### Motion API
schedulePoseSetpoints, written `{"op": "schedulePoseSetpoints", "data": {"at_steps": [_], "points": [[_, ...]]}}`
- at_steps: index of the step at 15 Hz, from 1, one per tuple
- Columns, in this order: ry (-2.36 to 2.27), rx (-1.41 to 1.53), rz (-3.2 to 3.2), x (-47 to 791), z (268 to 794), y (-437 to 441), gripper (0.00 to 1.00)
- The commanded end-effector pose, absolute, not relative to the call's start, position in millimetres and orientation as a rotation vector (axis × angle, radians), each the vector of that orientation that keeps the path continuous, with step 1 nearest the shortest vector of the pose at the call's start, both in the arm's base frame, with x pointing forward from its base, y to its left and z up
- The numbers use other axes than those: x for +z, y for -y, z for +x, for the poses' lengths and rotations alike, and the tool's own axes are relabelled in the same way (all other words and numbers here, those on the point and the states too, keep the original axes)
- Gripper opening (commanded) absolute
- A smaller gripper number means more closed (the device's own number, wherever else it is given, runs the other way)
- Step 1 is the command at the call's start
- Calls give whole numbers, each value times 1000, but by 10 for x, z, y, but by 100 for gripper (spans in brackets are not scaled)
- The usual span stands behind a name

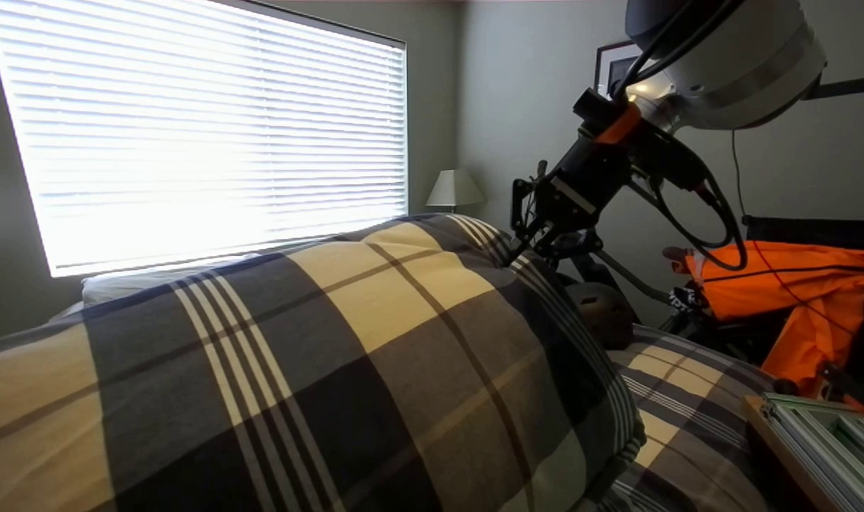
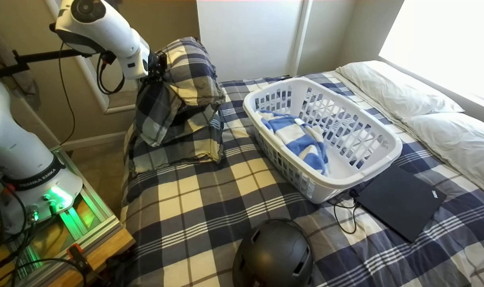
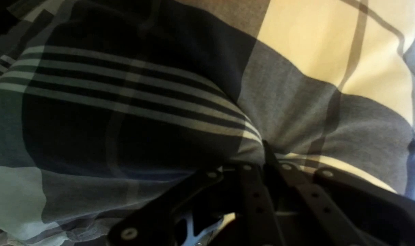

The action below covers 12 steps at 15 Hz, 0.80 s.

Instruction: Move the top pillow to the left

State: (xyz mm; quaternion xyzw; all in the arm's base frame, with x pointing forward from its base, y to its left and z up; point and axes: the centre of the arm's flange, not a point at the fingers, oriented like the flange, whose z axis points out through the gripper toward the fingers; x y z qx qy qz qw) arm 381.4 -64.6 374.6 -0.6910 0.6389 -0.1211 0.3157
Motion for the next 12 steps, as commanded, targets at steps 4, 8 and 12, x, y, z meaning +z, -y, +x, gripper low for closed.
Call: {"op": "schedulePoseSetpoints", "data": {"at_steps": [4,8,12], "points": [[-1683,-319,-1820,3745,3814,646,2],[-1750,-263,-1915,4084,3641,537,2],[-1833,-168,-2036,4371,3538,361,2]]}}
